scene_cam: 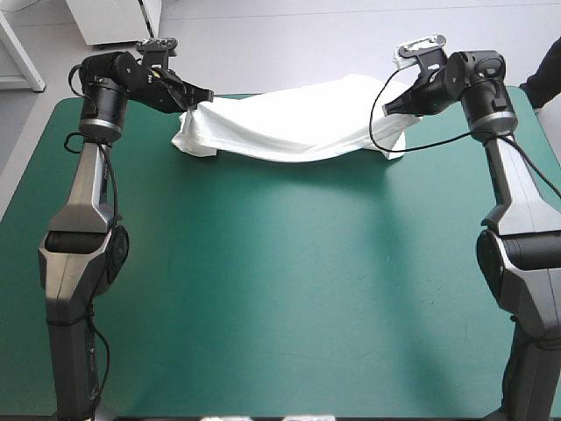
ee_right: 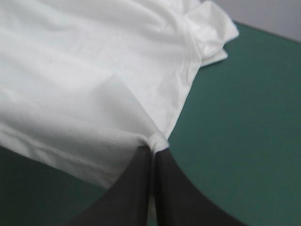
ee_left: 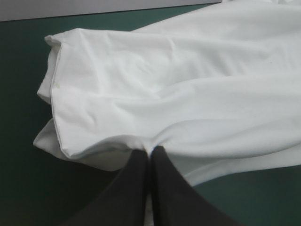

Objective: Fold the cloth

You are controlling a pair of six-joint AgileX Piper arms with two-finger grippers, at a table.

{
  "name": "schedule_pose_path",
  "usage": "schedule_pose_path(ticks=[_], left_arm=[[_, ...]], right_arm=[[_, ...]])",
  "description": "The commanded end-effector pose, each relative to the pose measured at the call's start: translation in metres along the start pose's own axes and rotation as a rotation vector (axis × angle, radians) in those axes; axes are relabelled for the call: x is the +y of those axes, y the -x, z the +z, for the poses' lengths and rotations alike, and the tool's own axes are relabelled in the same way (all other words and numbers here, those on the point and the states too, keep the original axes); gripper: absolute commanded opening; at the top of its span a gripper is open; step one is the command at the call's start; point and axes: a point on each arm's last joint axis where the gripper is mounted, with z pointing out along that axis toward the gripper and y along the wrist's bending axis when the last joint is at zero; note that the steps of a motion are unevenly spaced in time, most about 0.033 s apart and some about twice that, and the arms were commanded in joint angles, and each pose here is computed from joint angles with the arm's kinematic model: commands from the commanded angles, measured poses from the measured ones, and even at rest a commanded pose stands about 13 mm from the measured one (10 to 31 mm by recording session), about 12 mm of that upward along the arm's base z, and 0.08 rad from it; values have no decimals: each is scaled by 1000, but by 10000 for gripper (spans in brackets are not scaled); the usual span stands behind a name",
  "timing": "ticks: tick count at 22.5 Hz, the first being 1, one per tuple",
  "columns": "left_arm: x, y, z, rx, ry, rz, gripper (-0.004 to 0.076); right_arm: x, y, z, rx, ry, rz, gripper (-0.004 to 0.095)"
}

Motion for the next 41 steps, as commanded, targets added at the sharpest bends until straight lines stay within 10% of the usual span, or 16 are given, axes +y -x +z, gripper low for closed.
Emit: schedule_pose_path(ticks=[1, 11, 26, 41], left_arm=[[-20, 7, -64, -65, -18, 13, -9], [-30, -70, -94, 200, -29, -29, -9], [-52, -246, -109, 622, -16, 44, -9], [-50, -306, -120, 602, 0, 61, 4]], right_arm=[[1, 4, -51, -41, 7, 40, -17], [18, -30, -83, 103, 105, 85, -17], [59, -203, -141, 412, 141, 98, -17], [73, -264, -143, 512, 171, 125, 16]])
